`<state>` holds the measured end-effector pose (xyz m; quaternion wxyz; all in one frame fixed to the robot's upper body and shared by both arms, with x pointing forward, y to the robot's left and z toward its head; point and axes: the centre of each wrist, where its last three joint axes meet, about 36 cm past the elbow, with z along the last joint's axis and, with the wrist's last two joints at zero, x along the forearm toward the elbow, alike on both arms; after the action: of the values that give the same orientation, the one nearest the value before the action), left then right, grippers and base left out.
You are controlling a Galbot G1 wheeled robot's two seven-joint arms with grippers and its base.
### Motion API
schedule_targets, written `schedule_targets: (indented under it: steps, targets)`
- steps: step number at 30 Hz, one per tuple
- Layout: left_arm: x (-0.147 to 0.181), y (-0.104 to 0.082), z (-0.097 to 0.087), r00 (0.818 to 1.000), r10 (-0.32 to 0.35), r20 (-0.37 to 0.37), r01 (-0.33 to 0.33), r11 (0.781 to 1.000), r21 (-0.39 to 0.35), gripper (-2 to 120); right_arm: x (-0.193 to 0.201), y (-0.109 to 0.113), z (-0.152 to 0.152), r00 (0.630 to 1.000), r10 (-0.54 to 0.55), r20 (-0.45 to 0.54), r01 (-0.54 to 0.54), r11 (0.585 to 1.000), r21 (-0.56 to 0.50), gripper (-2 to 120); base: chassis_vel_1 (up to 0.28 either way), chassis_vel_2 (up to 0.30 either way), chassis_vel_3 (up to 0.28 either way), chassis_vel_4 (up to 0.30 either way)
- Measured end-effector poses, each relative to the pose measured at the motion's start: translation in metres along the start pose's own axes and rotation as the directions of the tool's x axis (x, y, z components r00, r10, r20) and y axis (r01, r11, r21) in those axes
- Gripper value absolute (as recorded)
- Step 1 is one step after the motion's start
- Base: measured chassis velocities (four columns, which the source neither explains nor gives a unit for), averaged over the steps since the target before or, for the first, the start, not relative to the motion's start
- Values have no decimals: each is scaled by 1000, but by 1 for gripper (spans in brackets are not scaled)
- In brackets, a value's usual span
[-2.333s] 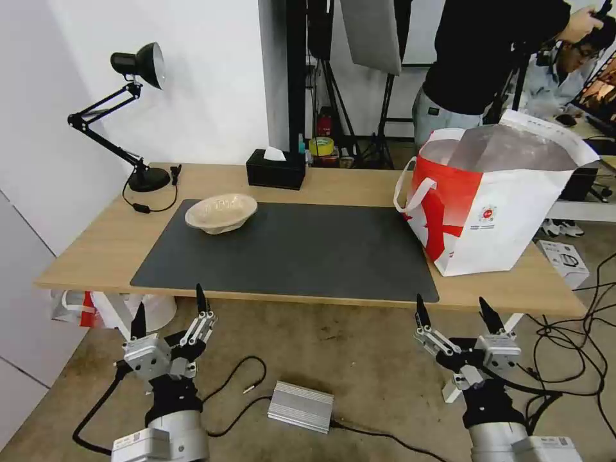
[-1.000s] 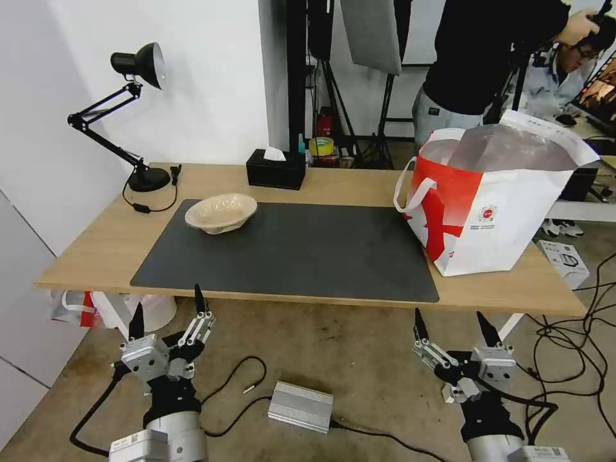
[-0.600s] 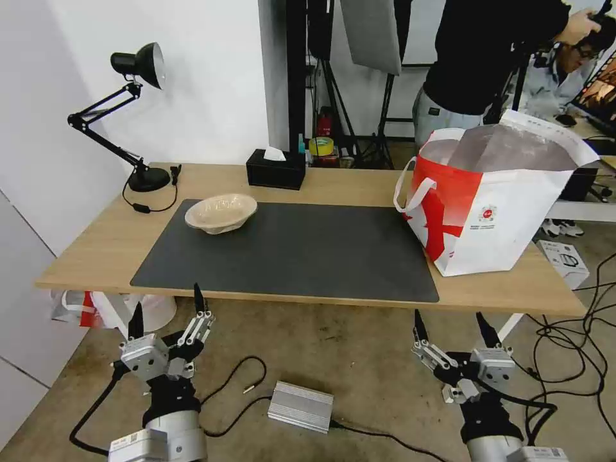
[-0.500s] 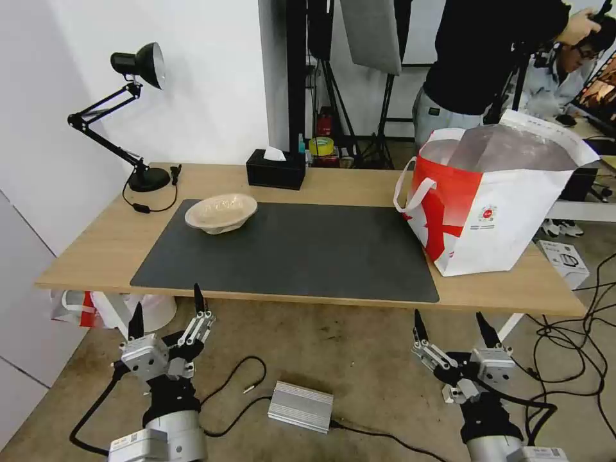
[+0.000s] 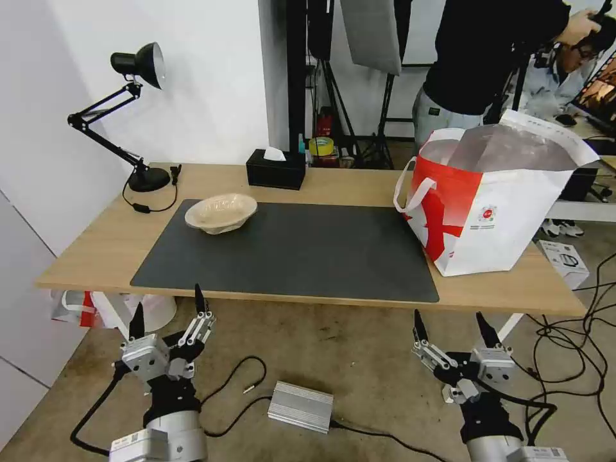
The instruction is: Pick up the trash from the table and place it into the takeout bag.
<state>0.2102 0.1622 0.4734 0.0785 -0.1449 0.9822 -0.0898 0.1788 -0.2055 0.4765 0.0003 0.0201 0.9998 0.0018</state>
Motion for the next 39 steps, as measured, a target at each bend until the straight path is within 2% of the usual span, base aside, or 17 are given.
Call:
schedule_targets:
  steps: [7,15,18,23,39]
  targets:
    - [-3,0,-8,1000,-22,-21,22,1000,-8,100,0,0,0,1000,0,0,0,1000,0,100,0,0,0,0]
    - [-13,9,-23,998,-44,-42,45,998,32,100,0,0,0,1000,0,0,0,1000,0,100,0,0,0,0]
    - [-15,10,-31,995,-41,-87,50,994,99,100,0,0,0,1000,0,0,0,1000,0,100,0,0,0,0]
    - [-21,10,-33,982,-47,-183,82,979,189,100,0,0,0,1000,0,0,0,1000,0,100,0,0,0,0]
    - [-45,19,-44,973,-32,-227,98,953,287,100,0,0,0,1000,0,0,0,1000,0,100,0,0,0,0]
